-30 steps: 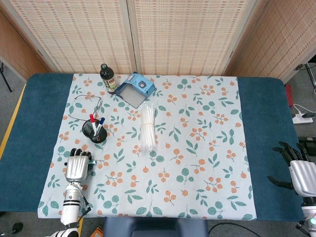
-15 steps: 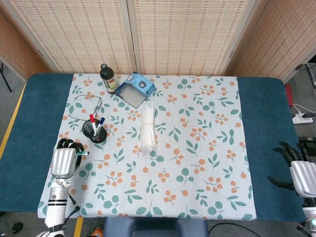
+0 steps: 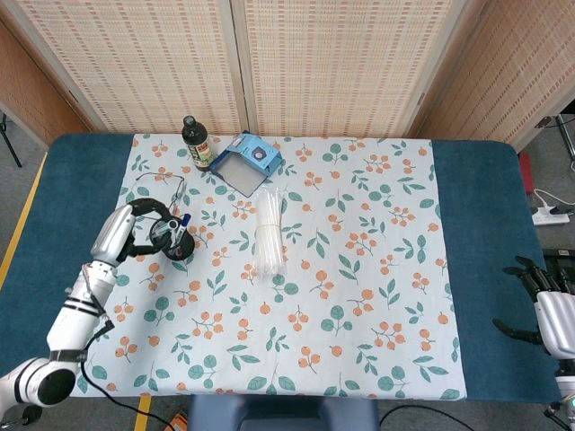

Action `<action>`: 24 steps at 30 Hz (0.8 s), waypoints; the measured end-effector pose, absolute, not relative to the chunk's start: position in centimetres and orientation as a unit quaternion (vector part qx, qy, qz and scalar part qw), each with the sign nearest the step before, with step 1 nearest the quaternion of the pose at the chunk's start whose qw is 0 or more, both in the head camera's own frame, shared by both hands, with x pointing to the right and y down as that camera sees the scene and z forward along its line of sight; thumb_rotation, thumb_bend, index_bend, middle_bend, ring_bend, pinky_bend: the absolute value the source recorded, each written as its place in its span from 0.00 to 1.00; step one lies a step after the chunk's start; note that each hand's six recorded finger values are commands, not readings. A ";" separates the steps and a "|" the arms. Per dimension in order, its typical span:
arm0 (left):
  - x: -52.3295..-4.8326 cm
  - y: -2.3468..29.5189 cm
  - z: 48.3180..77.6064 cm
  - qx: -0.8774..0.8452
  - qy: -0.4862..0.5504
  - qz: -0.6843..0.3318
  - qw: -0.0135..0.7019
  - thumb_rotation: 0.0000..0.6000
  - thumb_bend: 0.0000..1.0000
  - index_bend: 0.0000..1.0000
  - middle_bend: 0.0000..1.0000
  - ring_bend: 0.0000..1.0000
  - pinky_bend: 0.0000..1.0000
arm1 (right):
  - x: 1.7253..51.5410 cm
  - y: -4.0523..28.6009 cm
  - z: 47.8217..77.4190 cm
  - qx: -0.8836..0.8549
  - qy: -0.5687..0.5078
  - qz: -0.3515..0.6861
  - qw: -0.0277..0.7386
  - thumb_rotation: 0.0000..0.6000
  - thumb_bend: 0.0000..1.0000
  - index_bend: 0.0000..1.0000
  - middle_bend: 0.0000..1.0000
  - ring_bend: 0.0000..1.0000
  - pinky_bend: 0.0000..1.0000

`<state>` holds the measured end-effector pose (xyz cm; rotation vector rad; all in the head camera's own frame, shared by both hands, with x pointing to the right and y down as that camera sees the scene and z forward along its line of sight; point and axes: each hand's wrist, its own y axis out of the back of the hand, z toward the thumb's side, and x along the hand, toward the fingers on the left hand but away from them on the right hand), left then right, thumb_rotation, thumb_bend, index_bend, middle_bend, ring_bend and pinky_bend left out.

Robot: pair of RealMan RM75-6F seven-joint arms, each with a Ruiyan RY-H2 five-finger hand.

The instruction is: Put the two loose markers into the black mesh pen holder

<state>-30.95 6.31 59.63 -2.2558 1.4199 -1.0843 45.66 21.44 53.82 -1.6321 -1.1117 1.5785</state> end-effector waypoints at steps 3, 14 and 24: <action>-31.5 4.7 61.0 -0.773 0.492 -0.381 0.122 1.00 0.35 0.58 0.68 0.27 0.19 | 45.8 21.4 53.7 -0.612 -0.422 0.597 0.302 1.00 0.00 0.26 0.11 0.19 0.00; -32.1 4.3 64.6 -0.773 0.507 -0.376 0.071 1.00 0.35 0.58 0.67 0.26 0.19 | 45.8 21.4 54.1 -0.615 -0.418 0.600 0.296 1.00 0.00 0.25 0.11 0.19 0.00; -31.1 6.5 67.2 -0.779 0.502 -0.374 0.040 1.00 0.35 0.56 0.64 0.25 0.19 | 45.8 21.4 54.1 -0.615 -0.420 0.597 0.296 1.00 0.00 0.25 0.11 0.19 0.00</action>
